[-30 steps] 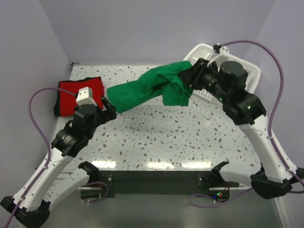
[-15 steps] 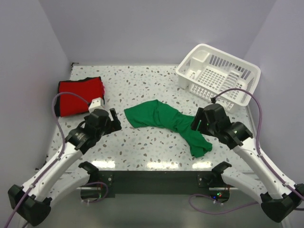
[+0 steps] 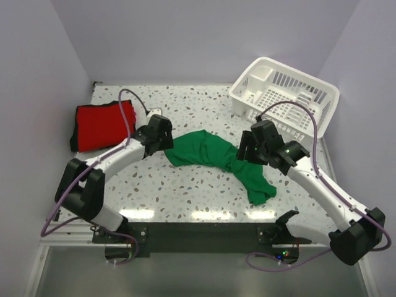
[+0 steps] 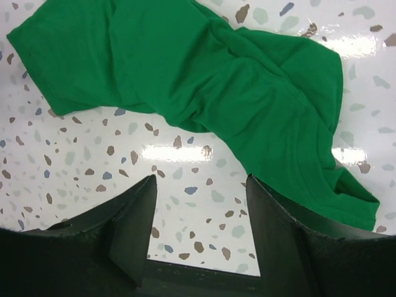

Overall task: Fold and stack the t-shirts
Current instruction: Flatten the tshirt out

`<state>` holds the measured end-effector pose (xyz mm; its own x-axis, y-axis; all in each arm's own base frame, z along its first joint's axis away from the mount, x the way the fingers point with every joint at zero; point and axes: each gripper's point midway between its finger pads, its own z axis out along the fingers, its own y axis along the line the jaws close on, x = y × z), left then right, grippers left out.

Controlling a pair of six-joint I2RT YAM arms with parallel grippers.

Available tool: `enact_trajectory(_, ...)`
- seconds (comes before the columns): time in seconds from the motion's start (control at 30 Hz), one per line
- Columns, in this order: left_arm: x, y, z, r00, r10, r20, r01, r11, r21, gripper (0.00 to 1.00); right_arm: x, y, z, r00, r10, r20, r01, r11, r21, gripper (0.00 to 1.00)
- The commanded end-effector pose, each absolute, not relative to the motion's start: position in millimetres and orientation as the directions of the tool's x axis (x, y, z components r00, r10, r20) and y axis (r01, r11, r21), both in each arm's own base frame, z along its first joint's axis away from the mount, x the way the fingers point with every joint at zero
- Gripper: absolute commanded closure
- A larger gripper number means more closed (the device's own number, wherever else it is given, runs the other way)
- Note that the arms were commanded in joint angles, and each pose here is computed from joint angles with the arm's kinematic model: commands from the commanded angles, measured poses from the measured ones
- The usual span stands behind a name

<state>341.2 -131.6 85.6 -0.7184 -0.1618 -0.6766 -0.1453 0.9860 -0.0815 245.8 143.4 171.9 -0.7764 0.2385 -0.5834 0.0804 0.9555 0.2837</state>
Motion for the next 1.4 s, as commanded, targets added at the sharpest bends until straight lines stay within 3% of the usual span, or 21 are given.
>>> enact_trajectory(0.0,387.6,-130.5,87.3,-0.688,-0.149,-0.711,-0.127,0.988,-0.084,0.31,267.1,161.9,198.6,-0.745,0.195,-0.638,-0.019,0.950,0.313,0.37)
enact_trajectory(0.17,408.8,-132.6,64.2,-0.730,-0.127,-0.671,-0.111,0.992,-0.067,0.39,277.1,169.9,195.9,-0.758,0.133,-0.638,-0.068,0.957,0.281,0.38)
enact_trajectory(0.43,428.2,-130.4,42.4,-0.753,-0.120,-0.646,-0.127,0.991,-0.037,0.42,289.0,184.2,185.3,-0.792,0.063,-0.608,-0.121,0.958,0.258,0.41)
enact_trajectory(0.8,409.7,-119.1,21.1,-0.791,-0.090,-0.606,-0.120,0.993,0.010,0.51,291.7,199.3,169.8,-0.828,0.059,-0.557,-0.130,0.947,0.293,0.44)
enact_trajectory(0.9,404.0,-121.1,17.7,-0.795,-0.096,-0.599,-0.113,0.994,-0.010,0.61,297.9,205.8,167.4,-0.834,0.061,-0.548,-0.131,0.943,0.305,0.46)
enact_trajectory(1.0,399.0,-122.8,15.9,-0.803,-0.107,-0.587,-0.114,0.993,-0.025,0.65,305.8,220.6,166.8,-0.843,0.058,-0.534,-0.151,0.928,0.340,0.49)
enact_trajectory(1.23,384.2,-130.6,14.0,-0.810,-0.090,-0.579,-0.054,0.995,-0.079,1.00,345.0,257.7,156.6,-0.851,0.033,-0.525,-0.196,0.906,0.375,0.59)
enact_trajectory(1.37,376.8,-132.6,33.1,-0.786,-0.111,-0.608,-0.045,0.991,-0.123,1.00,367.6,288.1,151.0,-0.848,-0.014,-0.530,-0.250,0.892,0.376,0.66)
